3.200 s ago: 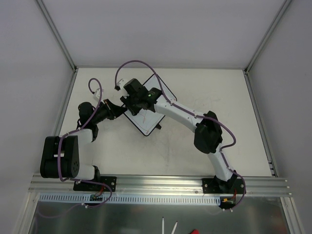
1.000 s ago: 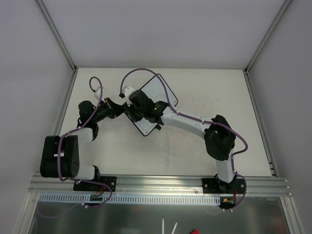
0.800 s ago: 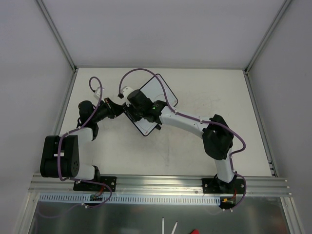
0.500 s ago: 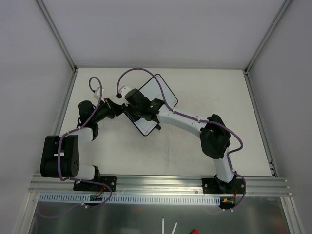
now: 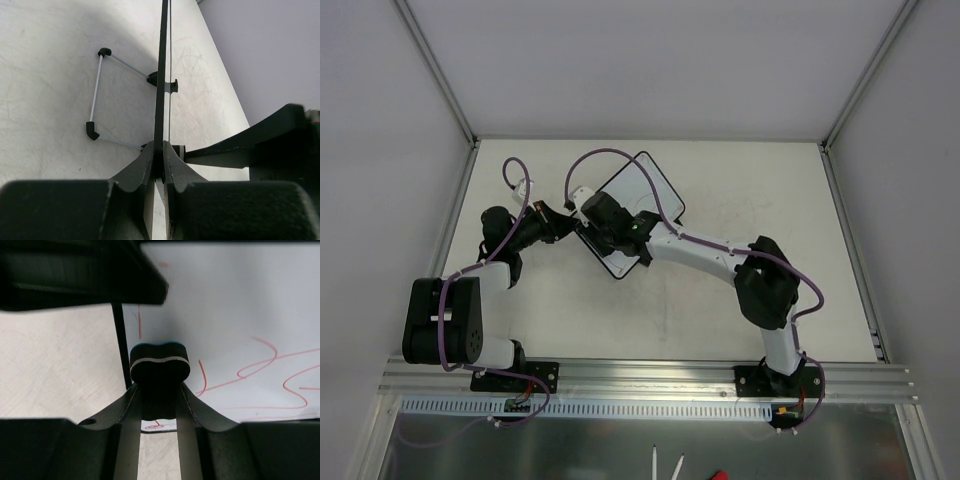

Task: Erase the whiteboard
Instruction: Hold the whiteboard at the whiteboard stand.

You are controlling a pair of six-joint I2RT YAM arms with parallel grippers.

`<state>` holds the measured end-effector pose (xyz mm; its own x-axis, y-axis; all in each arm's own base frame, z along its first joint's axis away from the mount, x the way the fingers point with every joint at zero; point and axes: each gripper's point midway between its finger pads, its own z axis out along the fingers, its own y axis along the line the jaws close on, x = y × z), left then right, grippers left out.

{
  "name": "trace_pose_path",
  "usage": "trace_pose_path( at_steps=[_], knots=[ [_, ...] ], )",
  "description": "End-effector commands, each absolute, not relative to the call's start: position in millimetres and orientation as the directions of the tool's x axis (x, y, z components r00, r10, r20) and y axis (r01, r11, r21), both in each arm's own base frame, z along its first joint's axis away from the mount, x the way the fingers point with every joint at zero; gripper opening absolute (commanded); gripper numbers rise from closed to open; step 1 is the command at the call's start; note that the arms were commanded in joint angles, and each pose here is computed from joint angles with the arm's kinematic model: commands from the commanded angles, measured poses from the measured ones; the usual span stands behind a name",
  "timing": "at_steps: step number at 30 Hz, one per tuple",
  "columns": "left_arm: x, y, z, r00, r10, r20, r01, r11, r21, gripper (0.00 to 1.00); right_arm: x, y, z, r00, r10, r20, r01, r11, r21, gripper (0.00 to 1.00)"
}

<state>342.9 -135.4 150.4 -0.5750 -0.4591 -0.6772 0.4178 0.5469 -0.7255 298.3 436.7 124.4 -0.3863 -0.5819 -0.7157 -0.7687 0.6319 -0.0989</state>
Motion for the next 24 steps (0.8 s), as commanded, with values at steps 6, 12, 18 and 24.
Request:
trace_pose_path(
  at_steps=[6,12,18,24],
  knots=[
    [349,-141,179,-0.502,-0.42,-0.756,0.531,0.54,-0.653,0.0,277,392,86,-0.433,-0.643,-0.631,-0.755,0.641,-0.136,0.0],
    [350,-141,178,-0.505,-0.42,-0.754,0.527,0.541,-0.655,0.0,268,383,70,-0.457,-0.637,-0.621,-0.75,0.651,-0.115,0.0],
    [350,-141,179,-0.506,-0.42,-0.754,0.528,0.54,-0.655,0.0,261,375,61,-0.476,-0.636,-0.608,-0.748,0.656,-0.101,0.0],
    [350,-141,178,-0.507,-0.419,-0.753,0.527,0.54,-0.656,0.0,253,364,49,-0.495,-0.64,-0.588,-0.745,0.661,-0.093,0.0]
  ],
)
